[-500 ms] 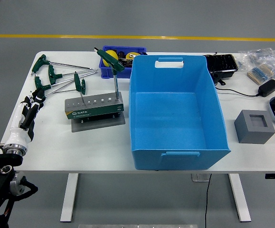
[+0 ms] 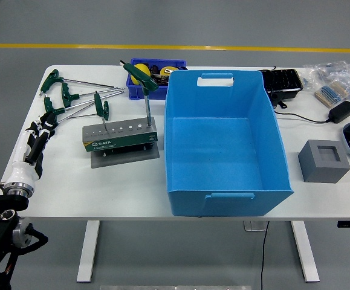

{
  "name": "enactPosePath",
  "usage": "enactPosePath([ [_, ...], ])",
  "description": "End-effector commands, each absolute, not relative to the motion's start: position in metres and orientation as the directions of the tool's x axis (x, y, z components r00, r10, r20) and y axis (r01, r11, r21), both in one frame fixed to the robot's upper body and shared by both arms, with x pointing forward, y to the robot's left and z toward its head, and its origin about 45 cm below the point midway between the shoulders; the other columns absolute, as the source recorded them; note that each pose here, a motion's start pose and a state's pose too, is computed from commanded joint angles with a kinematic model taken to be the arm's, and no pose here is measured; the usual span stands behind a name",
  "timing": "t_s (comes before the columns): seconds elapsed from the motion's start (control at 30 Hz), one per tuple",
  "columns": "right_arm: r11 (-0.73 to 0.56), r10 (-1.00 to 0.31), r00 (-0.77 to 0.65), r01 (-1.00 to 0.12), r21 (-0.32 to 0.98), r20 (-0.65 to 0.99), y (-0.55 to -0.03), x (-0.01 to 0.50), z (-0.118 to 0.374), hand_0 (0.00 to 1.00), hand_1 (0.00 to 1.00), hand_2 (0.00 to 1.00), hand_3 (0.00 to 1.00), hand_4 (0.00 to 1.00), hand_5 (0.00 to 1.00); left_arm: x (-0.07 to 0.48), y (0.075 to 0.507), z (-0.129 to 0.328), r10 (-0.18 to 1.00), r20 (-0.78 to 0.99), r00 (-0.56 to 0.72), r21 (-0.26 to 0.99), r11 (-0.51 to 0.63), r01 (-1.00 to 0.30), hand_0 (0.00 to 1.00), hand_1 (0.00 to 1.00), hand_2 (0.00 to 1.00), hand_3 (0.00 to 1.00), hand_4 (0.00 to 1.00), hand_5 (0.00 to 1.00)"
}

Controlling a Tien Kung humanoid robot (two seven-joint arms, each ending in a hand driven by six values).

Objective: Lift tool from toolbox,place it in box,lift tool from toolbox,place it in box

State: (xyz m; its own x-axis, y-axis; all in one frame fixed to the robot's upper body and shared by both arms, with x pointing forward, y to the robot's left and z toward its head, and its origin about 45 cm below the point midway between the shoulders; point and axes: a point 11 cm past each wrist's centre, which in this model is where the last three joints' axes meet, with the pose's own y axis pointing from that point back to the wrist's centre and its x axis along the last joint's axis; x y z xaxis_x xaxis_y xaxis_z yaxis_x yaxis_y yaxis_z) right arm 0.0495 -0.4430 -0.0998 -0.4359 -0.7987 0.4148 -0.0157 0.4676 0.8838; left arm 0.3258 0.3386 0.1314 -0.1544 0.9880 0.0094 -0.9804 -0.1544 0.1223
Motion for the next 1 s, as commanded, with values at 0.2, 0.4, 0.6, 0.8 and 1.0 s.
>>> enactPosePath([
  [0.2,0.468,-0.798,-0.437,-0.018,0.883,0.414,-0.4434,0.0505,-0.0995,0.679,0.637,0.715,0.564,0.79,0.725,0.3262,0.3387,0.1317,0.988,0.011,-0.155,0.121,-0.155,-0.98,0.92,0.904,0.998,0.884,0.876,0.766],
  [0.4,0.469,-0.797,-0.441,-0.02,0.883,0.413,-0.4437,0.0516,-0.0992,0.678,0.637,0.715,0.563,0.79,0.725,0.3261,0.3394,0.1316,0.987,0.011,-0.158,0.121,-0.158,-0.98,0.92,0.904,0.998,0.884,0.875,0.765],
  [0.6,0.47,-0.797,-0.441,-0.021,0.883,0.413,-0.4439,0.0523,-0.099,0.679,0.637,0.715,0.564,0.79,0.726,0.3266,0.3393,0.1321,0.987,0.009,-0.159,0.119,-0.159,-0.98,0.92,0.904,0.998,0.884,0.875,0.765],
  [0.8,0.47,-0.797,-0.442,-0.023,0.882,0.413,-0.4442,0.0525,-0.0989,0.679,0.637,0.715,0.563,0.79,0.726,0.3259,0.3393,0.1315,0.987,0.009,-0.159,0.121,-0.159,-0.98,0.92,0.904,0.998,0.885,0.875,0.766],
  [1.0,0.47,-0.796,-0.442,-0.023,0.882,0.413,-0.4446,0.0521,-0.0988,0.679,0.637,0.714,0.563,0.79,0.725,0.3258,0.3387,0.131,0.988,0.007,-0.157,0.123,-0.157,-0.98,0.92,0.903,0.998,0.885,0.875,0.766],
])
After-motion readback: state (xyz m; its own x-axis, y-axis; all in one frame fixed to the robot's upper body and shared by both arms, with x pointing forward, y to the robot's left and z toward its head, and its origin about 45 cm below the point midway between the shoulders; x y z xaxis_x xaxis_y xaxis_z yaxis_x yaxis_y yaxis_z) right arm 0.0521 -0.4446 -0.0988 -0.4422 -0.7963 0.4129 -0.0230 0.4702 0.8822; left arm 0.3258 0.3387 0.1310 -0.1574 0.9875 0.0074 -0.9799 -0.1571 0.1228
